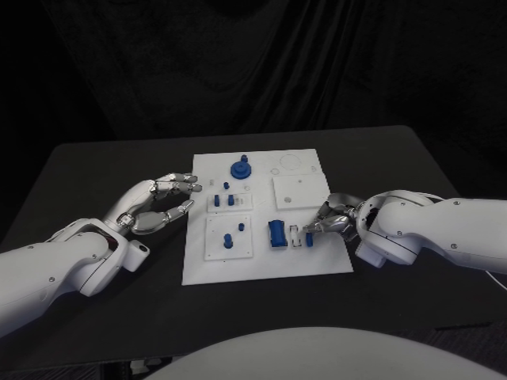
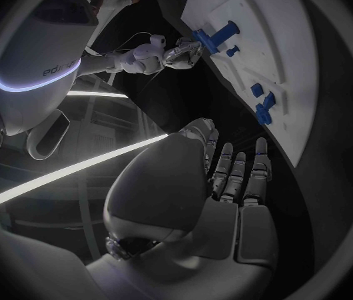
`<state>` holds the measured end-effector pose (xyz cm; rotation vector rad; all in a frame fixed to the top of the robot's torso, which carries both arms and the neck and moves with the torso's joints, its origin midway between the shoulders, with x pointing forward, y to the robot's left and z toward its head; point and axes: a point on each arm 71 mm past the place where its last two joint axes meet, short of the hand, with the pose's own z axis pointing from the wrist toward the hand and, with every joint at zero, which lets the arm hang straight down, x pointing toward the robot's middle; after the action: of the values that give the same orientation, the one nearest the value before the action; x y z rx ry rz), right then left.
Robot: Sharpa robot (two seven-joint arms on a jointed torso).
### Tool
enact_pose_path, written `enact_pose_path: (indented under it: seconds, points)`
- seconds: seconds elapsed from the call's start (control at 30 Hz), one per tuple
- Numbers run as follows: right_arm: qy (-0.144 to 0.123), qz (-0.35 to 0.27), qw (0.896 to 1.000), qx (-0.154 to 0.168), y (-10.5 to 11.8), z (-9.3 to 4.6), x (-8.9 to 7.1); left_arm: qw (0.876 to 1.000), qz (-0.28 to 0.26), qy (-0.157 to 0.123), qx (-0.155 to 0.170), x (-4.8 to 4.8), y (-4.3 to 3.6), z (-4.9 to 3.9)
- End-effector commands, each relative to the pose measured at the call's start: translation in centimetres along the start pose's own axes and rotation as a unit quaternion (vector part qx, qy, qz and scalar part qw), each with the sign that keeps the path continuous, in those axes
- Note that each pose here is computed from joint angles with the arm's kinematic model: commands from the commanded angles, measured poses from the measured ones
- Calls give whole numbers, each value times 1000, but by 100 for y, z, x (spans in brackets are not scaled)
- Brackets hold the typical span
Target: Assemble the parts on the task board
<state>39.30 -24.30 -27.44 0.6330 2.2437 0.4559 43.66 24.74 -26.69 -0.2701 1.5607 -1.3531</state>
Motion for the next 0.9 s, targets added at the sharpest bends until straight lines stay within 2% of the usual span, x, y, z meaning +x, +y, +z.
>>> enact_pose_path:
  seconds: [0.03,0.9]
  points:
    - [12,-4,1000,-2,9,19,41,999,-8,5,33,17,-49,2]
    - [23,-10,1000,-14,95,55,97,999,-11,10,28,20,-23,18]
